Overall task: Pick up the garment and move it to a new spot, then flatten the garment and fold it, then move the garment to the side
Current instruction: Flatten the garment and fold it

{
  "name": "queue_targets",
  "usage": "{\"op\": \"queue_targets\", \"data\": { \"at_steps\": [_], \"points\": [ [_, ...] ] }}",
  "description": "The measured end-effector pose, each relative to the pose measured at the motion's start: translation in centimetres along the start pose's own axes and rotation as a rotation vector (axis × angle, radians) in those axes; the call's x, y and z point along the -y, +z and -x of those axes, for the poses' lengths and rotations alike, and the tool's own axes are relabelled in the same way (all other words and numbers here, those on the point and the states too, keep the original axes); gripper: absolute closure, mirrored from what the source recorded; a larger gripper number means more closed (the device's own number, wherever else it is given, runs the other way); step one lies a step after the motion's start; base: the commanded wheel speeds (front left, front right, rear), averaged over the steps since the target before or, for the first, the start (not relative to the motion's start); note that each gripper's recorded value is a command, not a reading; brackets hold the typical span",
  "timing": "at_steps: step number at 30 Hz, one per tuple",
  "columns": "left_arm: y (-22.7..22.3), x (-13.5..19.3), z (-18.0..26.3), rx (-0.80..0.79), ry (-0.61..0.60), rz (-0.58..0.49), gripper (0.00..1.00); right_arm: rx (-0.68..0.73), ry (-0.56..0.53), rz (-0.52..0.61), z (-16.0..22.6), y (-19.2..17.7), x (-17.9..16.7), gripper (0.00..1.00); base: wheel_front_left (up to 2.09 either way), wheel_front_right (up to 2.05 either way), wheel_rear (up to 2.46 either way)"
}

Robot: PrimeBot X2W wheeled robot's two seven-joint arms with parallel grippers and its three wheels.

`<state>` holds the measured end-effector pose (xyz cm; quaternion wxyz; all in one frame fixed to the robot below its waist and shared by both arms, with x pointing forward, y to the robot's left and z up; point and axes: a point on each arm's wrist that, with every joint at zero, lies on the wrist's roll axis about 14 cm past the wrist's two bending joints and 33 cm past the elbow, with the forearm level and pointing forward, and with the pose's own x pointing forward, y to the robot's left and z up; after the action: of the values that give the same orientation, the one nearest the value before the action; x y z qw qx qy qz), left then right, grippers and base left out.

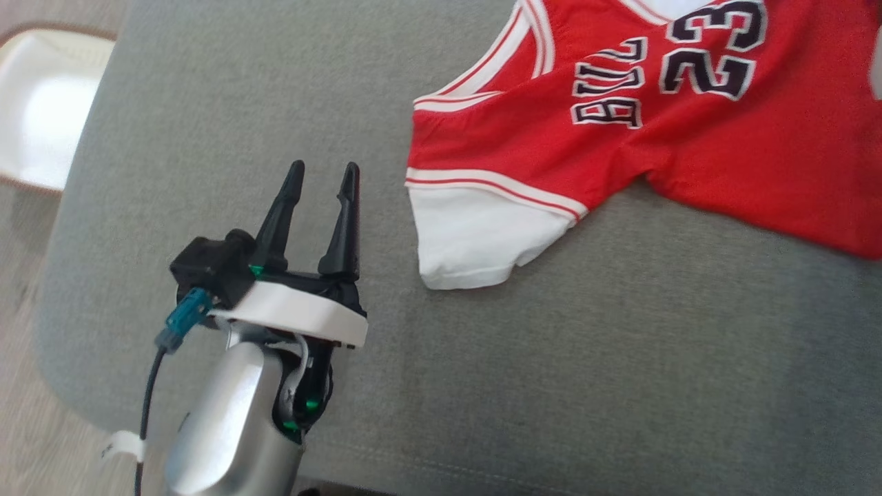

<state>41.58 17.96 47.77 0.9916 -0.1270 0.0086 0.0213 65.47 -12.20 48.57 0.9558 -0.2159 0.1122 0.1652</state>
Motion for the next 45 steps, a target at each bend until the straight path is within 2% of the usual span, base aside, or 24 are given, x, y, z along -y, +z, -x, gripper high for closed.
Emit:
{"op": "queue_targets", "data": {
  "at_steps": [5,15,21,26,29,35,45],
  "points": [
    [1.1,0.5,-0.2,0.035,-0.013,0.009,0.0,0.117,-0.012,-0.069,2.1,1.6,-0.2,0.0,0.0,0.0,0.0],
    [1.7,1.8,1.5,0.054,-0.041,0.034,0.0,0.224,-0.059,-0.284,9.6,0.1,-1.6,0.0,0.0,0.0,0.0],
    [1.7,2.8,2.1,0.056,-0.07,0.042,0.0,0.265,-0.132,-0.406,15.0,-2.2,-2.4,0.0,0.0,0.0,0.0],
    [0.6,3.8,2.6,0.025,-0.098,0.054,0.0,0.221,-0.157,-0.472,19.3,-5.5,-5.7,0.0,0.0,0.0,0.0],
    [-0.1,4.4,2.9,0.004,-0.12,0.054,0.0,0.205,-0.187,-0.502,21.2,-6.7,-6.1,0.0,0.0,0.0,0.0],
    [-0.5,5.5,2.7,-0.008,-0.163,0.054,0.0,0.23,-0.223,-0.507,22.4,-6.5,-5.2,0.0,0.0,0.0,0.0],
    [-5.3,7.7,4.7,-0.166,-0.262,0.038,0.0,0.236,-0.245,-0.527,22.8,-6.5,-4.7,0.0,0.0,0.0,0.0]
  ]
}}
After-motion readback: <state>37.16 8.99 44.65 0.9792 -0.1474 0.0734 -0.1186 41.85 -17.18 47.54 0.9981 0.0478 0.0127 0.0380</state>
